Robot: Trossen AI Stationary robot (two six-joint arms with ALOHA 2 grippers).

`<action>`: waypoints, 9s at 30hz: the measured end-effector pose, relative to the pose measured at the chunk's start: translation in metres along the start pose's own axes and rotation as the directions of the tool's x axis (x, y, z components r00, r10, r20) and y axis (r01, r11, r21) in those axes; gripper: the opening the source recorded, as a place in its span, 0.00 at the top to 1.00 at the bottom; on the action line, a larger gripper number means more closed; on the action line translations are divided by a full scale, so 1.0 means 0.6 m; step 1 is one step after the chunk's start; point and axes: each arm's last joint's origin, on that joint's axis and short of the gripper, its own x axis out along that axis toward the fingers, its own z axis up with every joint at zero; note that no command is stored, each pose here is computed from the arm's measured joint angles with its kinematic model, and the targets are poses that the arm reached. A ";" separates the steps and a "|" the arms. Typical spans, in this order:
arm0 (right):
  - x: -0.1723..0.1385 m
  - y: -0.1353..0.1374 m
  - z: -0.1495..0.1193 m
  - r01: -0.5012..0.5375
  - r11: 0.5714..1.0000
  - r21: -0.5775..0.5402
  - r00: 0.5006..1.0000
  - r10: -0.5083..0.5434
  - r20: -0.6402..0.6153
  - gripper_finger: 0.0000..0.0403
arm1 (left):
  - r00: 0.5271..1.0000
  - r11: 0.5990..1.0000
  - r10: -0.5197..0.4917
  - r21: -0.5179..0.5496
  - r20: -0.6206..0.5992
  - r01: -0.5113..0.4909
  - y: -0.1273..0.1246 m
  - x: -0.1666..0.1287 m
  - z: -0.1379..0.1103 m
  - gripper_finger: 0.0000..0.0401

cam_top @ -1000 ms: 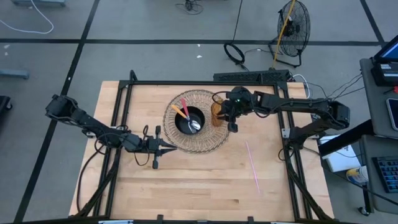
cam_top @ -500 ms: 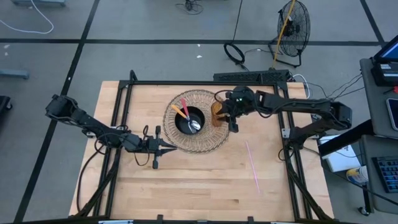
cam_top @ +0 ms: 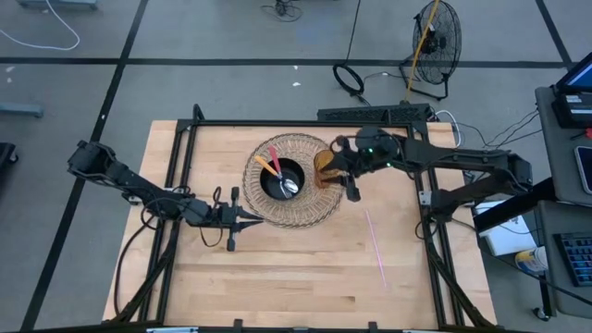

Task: Pick & Place Utensil
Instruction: Put the pink straw into the orange cup on the woven mat

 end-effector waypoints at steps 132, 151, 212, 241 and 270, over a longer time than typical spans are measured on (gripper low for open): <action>0.010 0.213 -0.307 0.588 0.550 0.593 0.754 -0.110 -0.647 0.98 | 1.000 1.000 -0.003 0.008 -0.012 0.003 0.000 0.000 -0.002 0.94; -0.031 0.205 -0.230 0.257 0.722 0.642 0.960 -0.116 -0.253 0.98 | 1.000 1.000 -0.002 0.008 -0.013 0.002 0.000 0.000 -0.002 0.94; -0.168 0.047 0.015 0.420 0.852 0.314 0.488 -0.504 0.713 0.98 | 1.000 1.000 -0.002 0.013 -0.014 0.002 0.000 0.000 -0.002 0.94; -0.041 -0.030 -0.031 0.414 0.841 0.349 0.624 -0.541 0.563 0.98 | 1.000 1.000 -0.003 0.018 -0.021 0.003 0.000 0.000 -0.003 0.94; -0.025 0.003 -0.165 0.314 0.883 0.349 0.638 -0.469 0.611 0.98 | 1.000 1.000 -0.002 0.014 -0.020 0.002 0.000 0.000 -0.003 0.94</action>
